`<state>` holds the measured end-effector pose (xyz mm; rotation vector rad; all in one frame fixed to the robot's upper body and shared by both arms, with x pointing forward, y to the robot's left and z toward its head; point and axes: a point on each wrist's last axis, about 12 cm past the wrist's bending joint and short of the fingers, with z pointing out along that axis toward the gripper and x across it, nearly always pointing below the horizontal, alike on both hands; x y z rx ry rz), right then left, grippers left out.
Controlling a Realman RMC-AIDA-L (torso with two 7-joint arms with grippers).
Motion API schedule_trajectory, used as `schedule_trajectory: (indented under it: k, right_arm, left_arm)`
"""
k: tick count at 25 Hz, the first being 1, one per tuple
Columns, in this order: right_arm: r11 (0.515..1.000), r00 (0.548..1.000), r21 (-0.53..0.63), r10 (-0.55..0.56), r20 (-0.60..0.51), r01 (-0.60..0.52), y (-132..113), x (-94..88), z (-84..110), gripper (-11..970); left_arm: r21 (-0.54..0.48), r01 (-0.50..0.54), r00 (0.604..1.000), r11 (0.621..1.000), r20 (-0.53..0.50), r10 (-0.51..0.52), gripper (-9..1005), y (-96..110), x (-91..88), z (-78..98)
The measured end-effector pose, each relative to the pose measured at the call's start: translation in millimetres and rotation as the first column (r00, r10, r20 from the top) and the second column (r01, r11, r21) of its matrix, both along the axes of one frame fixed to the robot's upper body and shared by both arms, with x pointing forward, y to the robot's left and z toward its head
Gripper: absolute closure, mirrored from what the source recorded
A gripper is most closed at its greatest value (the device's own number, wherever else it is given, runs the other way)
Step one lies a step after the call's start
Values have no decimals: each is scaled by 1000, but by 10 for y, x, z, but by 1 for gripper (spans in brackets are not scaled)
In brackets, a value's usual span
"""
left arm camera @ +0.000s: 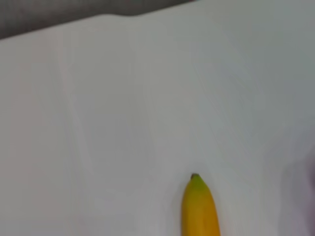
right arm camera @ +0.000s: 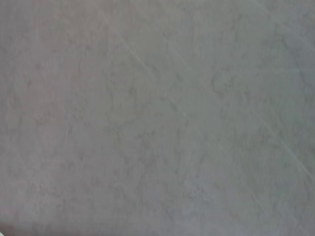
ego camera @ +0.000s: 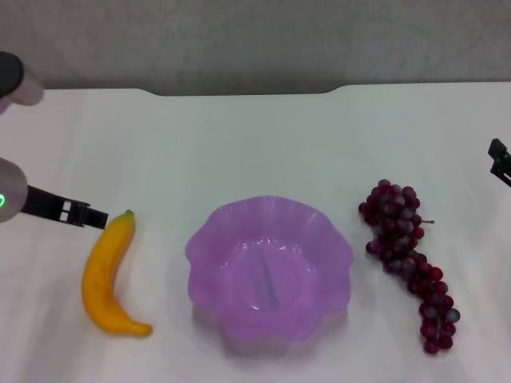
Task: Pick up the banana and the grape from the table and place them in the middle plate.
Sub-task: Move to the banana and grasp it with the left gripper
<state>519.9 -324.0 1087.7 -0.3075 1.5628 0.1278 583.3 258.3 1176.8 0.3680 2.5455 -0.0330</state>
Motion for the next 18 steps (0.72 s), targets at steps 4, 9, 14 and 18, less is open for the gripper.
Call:
schedule_trajectory:
  k: [4,9,14,18]
  right_arm:
    - [1000,1000,0,1,1,-1,1,1,1,79]
    - [1000,1000,0,2,1,-2,5,3,0,79]
    - [1000,1000,-1,17,-5,-17,52,24,-10,79]
    - [1000,1000,-1,19,-4,-19,57,27,-9,79]
  left_arm:
    - [3,3,1000,1000,-30,-3,183,-18,22,-59]
    - [3,1,998,1000,-64,-1,184,-30,49,-140]
    - [0,-6,995,1000,-101,6,184,-39,85,-248]
    - [-6,-11,994,1000,-111,10,184,-48,116,-305]
